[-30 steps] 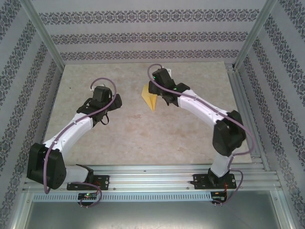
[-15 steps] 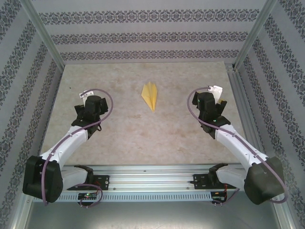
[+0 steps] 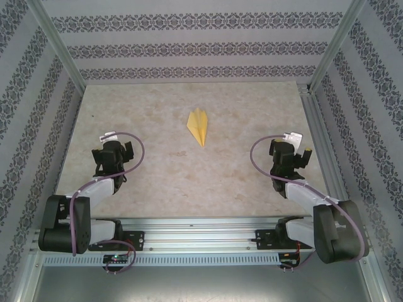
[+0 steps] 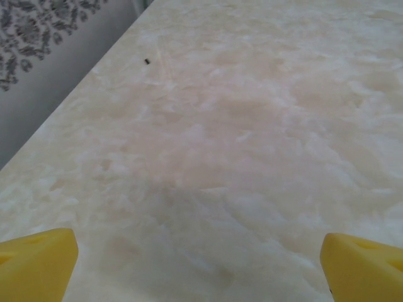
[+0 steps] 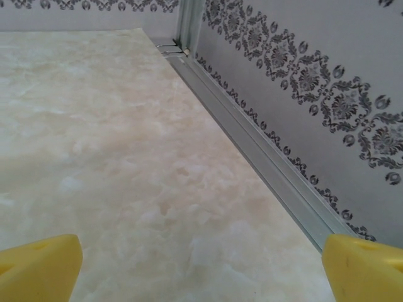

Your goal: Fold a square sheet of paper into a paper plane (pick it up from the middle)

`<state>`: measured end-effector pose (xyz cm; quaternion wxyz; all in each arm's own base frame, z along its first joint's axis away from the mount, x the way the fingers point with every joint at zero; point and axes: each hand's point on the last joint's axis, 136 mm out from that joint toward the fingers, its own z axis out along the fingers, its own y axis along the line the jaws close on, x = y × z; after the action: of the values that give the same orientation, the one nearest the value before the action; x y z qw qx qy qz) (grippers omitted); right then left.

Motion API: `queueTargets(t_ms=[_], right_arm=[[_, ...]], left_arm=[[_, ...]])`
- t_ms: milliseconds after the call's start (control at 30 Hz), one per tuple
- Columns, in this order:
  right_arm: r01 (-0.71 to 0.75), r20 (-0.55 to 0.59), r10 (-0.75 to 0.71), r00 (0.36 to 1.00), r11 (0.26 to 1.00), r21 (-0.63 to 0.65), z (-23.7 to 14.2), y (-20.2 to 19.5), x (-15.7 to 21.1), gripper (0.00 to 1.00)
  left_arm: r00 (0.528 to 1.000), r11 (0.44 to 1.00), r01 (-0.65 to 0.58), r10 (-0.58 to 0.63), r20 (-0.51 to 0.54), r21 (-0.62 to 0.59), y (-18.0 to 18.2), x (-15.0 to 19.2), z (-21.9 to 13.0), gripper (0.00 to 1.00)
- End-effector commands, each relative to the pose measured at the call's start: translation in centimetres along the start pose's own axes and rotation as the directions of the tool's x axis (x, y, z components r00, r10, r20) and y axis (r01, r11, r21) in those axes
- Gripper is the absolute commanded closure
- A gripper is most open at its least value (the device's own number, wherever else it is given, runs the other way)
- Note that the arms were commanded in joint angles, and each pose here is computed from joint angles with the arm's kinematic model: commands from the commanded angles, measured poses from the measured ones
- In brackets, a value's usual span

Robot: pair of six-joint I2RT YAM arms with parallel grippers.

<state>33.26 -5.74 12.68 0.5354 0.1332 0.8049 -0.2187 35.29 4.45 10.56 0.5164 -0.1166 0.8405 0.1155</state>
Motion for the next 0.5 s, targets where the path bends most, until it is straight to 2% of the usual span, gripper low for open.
queueTargets(t_ms=[0,133,267,467], right_arm=[[-0.03,0.145,0.043,0.988,0.995,-0.093,0.1,1.0,-2.6,0.02],[-0.079,0.159,0.103,0.982,0.985,-0.151,0.6,0.9,-3.0,0.02],[-0.11,0.187,0.148,0.971,0.973,-0.201,0.6,1.2,-3.4,0.02],[-0.106,0.206,0.16,0.965,0.962,-0.251,1.1,2.4,-4.0,0.02]], left_arm=[[0.981,0.981,-0.046,0.009,0.195,0.186,-3.1,-4.1,-0.6,0.0],[0.975,0.954,-0.083,0.018,0.222,0.287,-5.1,-3.6,-0.5,0.0],[0.971,0.946,-0.077,0.0,0.238,0.315,-5.8,-3.7,0.1,0.0],[0.98,0.936,-0.093,0.025,0.197,0.339,-6.8,-2.4,1.8,0.0]])
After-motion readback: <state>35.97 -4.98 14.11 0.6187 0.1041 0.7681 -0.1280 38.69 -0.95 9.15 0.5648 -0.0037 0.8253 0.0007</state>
